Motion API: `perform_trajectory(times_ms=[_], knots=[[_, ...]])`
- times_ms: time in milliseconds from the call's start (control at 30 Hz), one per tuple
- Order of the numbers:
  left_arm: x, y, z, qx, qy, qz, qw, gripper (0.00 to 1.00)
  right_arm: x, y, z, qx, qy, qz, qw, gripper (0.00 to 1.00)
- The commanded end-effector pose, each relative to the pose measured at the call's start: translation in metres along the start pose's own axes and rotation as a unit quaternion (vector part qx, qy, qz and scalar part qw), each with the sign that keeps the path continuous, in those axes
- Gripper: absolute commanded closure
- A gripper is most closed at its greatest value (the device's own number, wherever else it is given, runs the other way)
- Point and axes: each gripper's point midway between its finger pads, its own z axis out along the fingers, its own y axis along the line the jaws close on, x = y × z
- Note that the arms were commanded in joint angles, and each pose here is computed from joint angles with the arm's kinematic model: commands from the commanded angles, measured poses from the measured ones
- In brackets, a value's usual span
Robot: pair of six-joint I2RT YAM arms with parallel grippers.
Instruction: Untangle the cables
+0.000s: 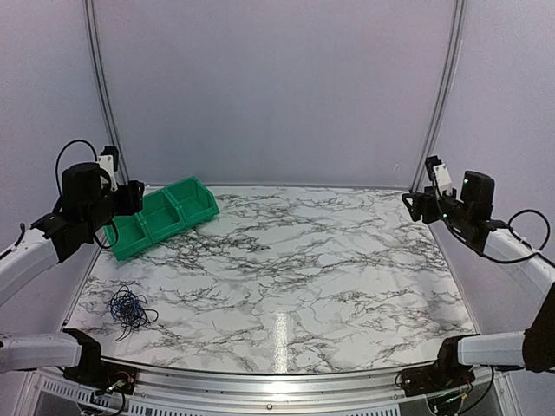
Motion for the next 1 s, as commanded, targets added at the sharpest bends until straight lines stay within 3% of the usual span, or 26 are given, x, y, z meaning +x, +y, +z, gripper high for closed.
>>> perform_trajectory(times_ms=[0,233,567,767,967], knots=[[0.000,-0.003,0.005,0.007,0.012,-0.012,1.000,0.24,-0.006,-0.015,0.008,0.029,-0.021,0.006,0.999,0.13],[0.027,-0.032,0.000,0.020,0.092,-0.019,0.995,0.13,0.008,-0.022,0.018,0.042,-0.021,-0.020,0.999,0.04],[0.096,-0.088,-0.054,0.031,0.217,0.001,0.976,0.10,0.024,0.014,0.028,-0.076,-0.002,-0.062,0.995,0.02],[0.150,-0.069,-0.077,-0.034,0.276,0.003,0.961,0.11,0.028,0.021,0.032,-0.106,0.009,-0.052,0.993,0.02],[0.175,-0.025,-0.088,-0.154,0.274,0.002,0.949,0.05,0.034,0.036,0.033,-0.155,0.014,-0.049,0.987,0.05]])
